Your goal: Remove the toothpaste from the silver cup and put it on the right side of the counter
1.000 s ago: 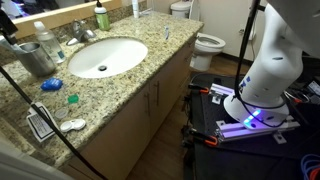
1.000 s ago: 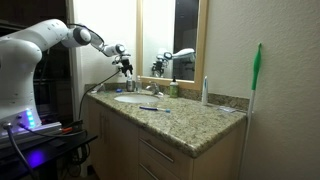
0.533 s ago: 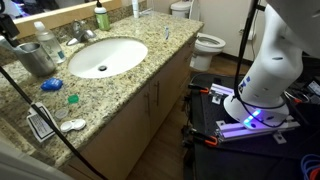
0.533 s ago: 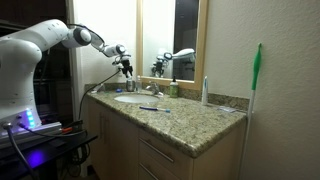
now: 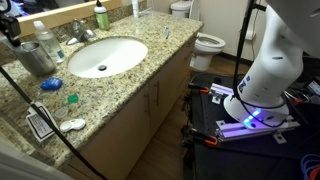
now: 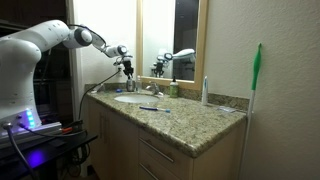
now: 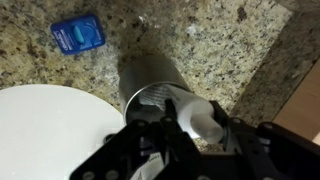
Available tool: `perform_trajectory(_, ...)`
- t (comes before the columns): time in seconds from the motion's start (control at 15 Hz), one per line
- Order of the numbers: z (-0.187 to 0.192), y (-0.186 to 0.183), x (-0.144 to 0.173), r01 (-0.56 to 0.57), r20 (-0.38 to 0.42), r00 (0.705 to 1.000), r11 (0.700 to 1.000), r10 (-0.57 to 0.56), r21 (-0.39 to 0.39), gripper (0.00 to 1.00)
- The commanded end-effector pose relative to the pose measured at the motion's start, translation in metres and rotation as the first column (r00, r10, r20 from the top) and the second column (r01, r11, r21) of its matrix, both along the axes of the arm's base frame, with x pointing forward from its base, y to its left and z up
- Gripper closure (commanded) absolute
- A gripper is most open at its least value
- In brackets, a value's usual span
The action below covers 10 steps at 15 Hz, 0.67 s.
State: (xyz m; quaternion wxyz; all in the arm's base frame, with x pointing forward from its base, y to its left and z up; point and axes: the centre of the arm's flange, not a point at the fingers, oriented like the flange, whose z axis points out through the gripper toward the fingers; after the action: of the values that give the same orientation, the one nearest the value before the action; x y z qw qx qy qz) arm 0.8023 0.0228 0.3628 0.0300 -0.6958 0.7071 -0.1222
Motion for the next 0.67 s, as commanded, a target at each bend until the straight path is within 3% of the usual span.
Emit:
perform_trajectory(0.0,0.009,-0.005,0.01,0.02,-0.046,0.999,0.997,-0.017,0.079,0.88)
perform_trajectory(0.13,0.025,-0.004,0.008,0.03,-0.067,0.998,0.99,-0.02,0.139,0.88)
perform_trajectory(0.33,0.071,0.005,0.002,0.023,-0.019,1.0,0.976,-0.019,0.216,0.88)
perform_trajectory(0.6,0.135,0.011,-0.007,-0.005,0.081,0.997,0.976,-0.013,0.218,0.88)
